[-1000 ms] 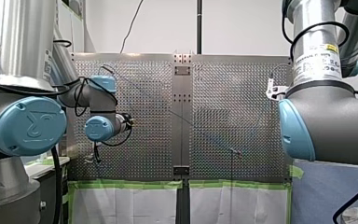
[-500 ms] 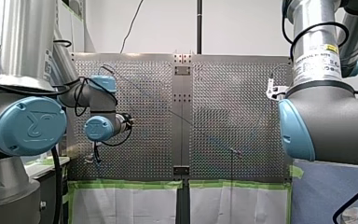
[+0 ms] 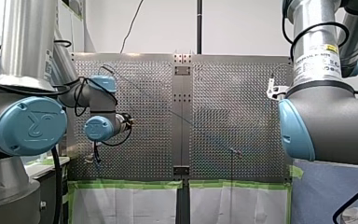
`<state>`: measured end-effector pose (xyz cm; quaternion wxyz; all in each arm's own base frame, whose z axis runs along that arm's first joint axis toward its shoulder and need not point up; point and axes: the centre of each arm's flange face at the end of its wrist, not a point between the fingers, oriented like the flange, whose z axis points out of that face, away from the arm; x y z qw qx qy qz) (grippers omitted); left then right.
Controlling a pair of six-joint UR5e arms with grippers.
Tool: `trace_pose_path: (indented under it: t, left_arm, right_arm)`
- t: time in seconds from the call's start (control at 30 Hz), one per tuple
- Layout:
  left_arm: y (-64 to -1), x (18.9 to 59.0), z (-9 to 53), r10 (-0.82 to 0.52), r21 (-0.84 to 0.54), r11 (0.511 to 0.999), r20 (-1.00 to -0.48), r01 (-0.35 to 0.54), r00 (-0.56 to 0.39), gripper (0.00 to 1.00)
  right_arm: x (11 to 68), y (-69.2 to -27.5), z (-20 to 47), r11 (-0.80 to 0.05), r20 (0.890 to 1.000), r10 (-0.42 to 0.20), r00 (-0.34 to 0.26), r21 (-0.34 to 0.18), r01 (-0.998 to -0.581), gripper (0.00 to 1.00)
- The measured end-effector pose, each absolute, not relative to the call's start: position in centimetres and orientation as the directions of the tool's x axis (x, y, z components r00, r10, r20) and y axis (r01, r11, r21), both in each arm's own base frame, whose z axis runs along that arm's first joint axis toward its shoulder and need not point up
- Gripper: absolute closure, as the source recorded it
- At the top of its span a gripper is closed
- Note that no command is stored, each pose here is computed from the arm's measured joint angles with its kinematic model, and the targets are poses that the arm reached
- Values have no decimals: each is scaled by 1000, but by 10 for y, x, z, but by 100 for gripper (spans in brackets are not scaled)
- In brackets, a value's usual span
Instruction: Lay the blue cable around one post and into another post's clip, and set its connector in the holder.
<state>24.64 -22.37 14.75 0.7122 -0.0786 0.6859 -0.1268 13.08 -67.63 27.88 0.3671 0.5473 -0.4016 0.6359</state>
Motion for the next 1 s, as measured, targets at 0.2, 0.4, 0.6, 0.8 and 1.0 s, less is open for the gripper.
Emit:
trace_pose_path:
  t: [0.2,0.4,0.6,0.8,1.0]
  left_arm:
    - [-223,247,147,-288,-286,956,-957,70,28,2]
    - [-223,248,147,-288,-286,956,-957,74,27,2]
    - [-223,248,147,-288,-286,955,-957,76,27,2]
    - [-222,249,147,-288,-285,956,-957,74,27,2]
    - [-222,249,147,-288,-285,956,-957,74,27,2]
  right_arm:
    - [131,-675,279,-407,991,20,-130,-110,-907,100]
    - [136,-669,283,-420,992,-7,-127,-118,-900,88]
    - [136,-669,283,-420,992,-7,-127,-118,-900,54]
    - [136,-669,283,-420,992,-7,-127,-118,-900,43]
    - [136,-669,283,-420,992,-7,-127,-118,-900,19]
